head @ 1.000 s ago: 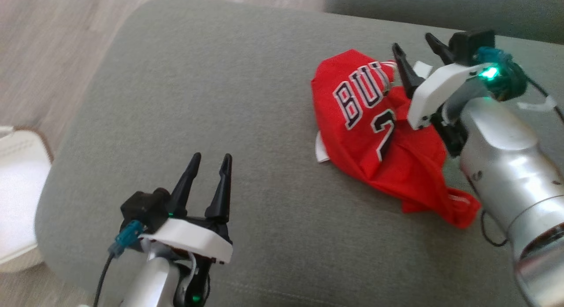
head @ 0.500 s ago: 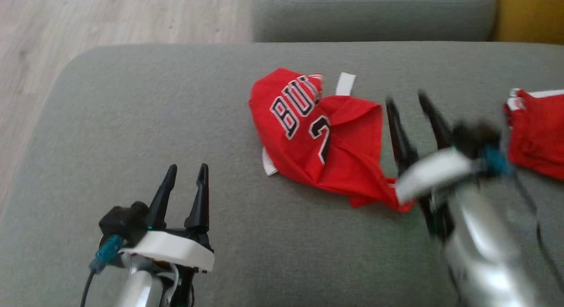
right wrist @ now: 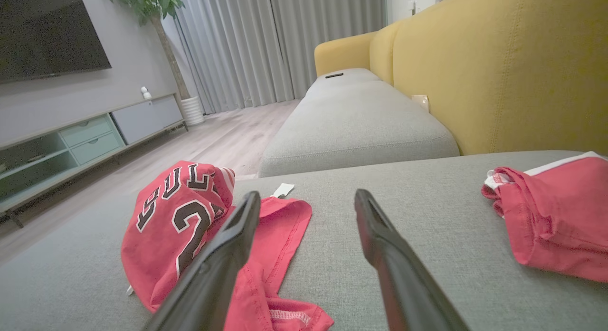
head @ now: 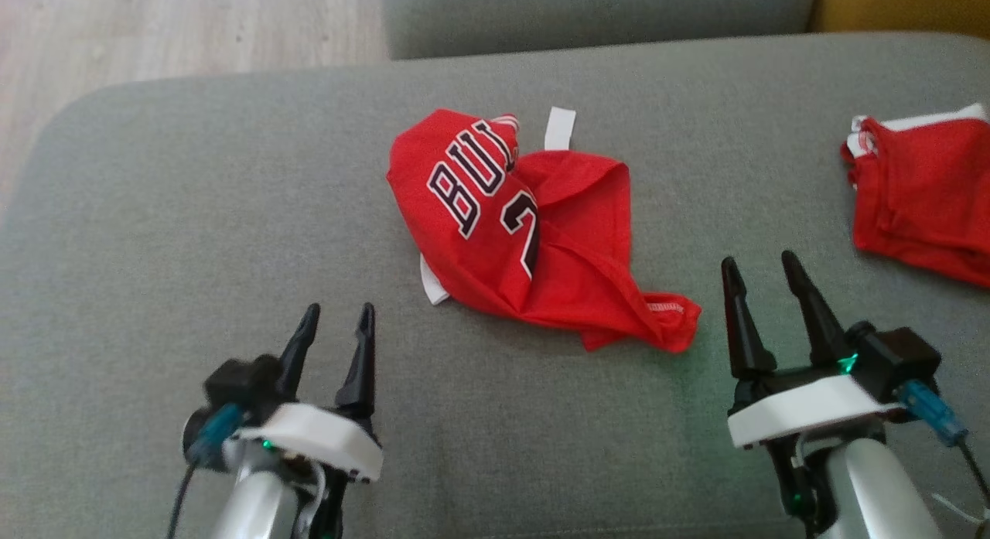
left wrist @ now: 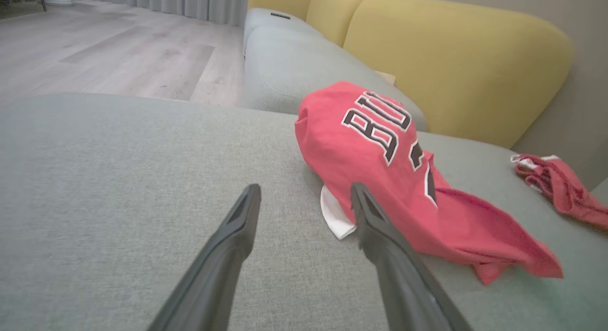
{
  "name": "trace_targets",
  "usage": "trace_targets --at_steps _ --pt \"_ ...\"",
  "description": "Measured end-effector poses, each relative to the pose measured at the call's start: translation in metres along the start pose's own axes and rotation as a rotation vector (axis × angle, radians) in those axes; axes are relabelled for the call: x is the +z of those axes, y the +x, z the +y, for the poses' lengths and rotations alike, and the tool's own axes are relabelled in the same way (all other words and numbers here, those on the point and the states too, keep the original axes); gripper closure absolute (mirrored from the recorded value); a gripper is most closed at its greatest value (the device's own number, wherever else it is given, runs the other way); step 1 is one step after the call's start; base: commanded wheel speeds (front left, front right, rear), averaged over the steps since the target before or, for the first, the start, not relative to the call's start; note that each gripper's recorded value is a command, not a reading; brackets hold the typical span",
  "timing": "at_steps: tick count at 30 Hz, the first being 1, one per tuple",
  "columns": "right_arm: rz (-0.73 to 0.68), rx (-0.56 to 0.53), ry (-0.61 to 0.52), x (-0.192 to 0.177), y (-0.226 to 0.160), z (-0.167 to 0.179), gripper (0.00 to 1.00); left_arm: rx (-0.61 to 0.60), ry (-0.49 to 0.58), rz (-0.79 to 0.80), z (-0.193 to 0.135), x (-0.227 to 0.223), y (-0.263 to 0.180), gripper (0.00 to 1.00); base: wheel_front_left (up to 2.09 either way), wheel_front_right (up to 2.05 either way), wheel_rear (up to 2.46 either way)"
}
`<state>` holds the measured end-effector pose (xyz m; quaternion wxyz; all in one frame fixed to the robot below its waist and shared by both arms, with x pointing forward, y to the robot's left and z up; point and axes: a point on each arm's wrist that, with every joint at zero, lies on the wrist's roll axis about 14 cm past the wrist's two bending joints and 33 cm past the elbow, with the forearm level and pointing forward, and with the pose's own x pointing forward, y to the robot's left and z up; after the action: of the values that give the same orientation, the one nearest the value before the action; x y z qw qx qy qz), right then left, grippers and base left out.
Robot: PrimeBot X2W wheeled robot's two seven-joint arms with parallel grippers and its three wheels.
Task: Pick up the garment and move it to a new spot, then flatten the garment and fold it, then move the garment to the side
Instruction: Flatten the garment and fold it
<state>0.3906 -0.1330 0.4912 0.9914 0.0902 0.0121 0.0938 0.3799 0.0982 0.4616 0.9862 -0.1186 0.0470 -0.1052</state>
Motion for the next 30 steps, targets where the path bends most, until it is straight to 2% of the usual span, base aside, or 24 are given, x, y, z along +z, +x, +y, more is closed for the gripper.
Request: trace_targets --at_steps 9,14,19,27,28,29,30 --pt "0.041 -0.047 -0.019 -0.004 0.002 -0.017 0.00 -0.161 0.205 0.174 -0.027 -0.049 0.038 0.00 0.00 0.00 0.00" --pt "0.063 -0.089 -0.019 -0.008 -0.002 -0.031 0.00 -0.207 0.295 0.257 -0.032 -0.074 0.050 0.00 0.00 0.00 0.00" --pt "0.065 -0.127 -0.006 -0.009 -0.006 -0.043 0.00 -0.219 0.337 0.317 -0.030 -0.091 0.057 0.00 0.00 0.00 0.00" --pt "0.072 -0.150 0.001 -0.010 -0.008 -0.050 0.00 -0.228 0.376 0.298 -0.034 -0.087 0.074 0.00 0.00 0.00 0.00" --pt "0.071 -0.150 0.001 -0.010 -0.007 -0.050 0.00 -0.228 0.378 0.300 -0.034 -0.088 0.073 0.45 0.00 0.00 0.00" --pt "0.072 -0.150 0.001 -0.011 -0.007 -0.050 0.00 -0.224 0.379 0.301 -0.034 -0.089 0.074 0.95 0.00 0.00 0.00" --pt "0.072 -0.150 0.001 -0.011 -0.007 -0.050 0.00 -0.223 0.380 0.301 -0.033 -0.089 0.074 1.00 0.00 0.00 0.00"
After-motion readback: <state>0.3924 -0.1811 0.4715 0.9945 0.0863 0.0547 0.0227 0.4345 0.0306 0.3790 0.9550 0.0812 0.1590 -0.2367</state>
